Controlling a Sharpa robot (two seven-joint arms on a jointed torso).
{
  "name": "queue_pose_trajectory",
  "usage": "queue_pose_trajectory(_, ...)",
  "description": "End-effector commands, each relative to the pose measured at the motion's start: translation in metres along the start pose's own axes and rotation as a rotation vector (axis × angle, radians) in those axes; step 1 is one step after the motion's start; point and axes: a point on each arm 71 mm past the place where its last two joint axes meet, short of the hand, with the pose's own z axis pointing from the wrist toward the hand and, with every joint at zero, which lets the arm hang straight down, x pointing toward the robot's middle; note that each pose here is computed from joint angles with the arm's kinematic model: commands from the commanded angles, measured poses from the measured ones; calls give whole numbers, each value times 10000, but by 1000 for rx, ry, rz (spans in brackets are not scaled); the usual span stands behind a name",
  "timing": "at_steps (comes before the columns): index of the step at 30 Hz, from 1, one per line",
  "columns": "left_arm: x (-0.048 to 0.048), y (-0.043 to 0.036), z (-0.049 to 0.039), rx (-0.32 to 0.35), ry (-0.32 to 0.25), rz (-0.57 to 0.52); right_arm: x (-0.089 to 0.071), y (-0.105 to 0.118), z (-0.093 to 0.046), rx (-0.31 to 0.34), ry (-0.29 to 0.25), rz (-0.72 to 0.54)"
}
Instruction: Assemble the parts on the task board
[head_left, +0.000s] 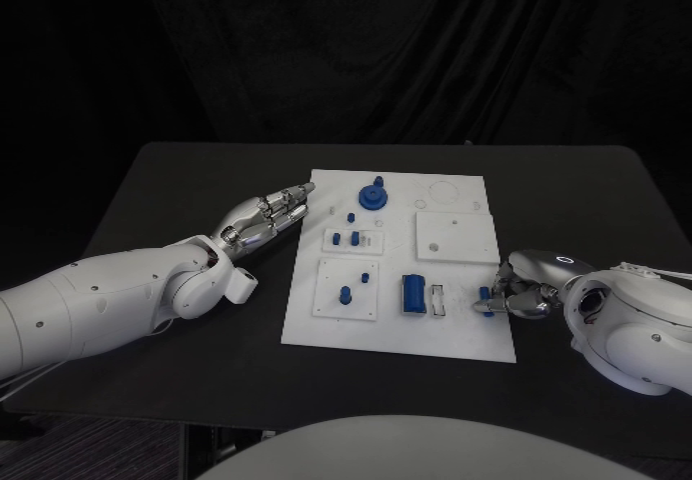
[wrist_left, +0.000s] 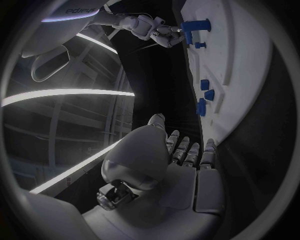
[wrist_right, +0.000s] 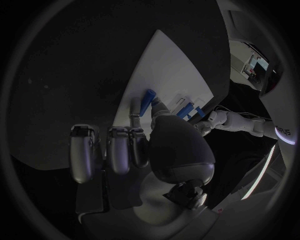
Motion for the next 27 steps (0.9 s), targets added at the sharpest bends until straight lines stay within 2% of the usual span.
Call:
queue_pose_trajectory(1,18,-38,-3,61,14,-13,68,-42,9,39,33,-22)
queue_pose_trajectory(21,30,-23,4,56,23,-20,72,-30,7,32,24,20)
queue_pose_trajectory(25,28,-20,-2,55,22,-21,87,-25,-11,32,46,60)
queue_pose_trajectory(27,26,-18,-7,56,21,-20,108,-31,-32,37,77,110)
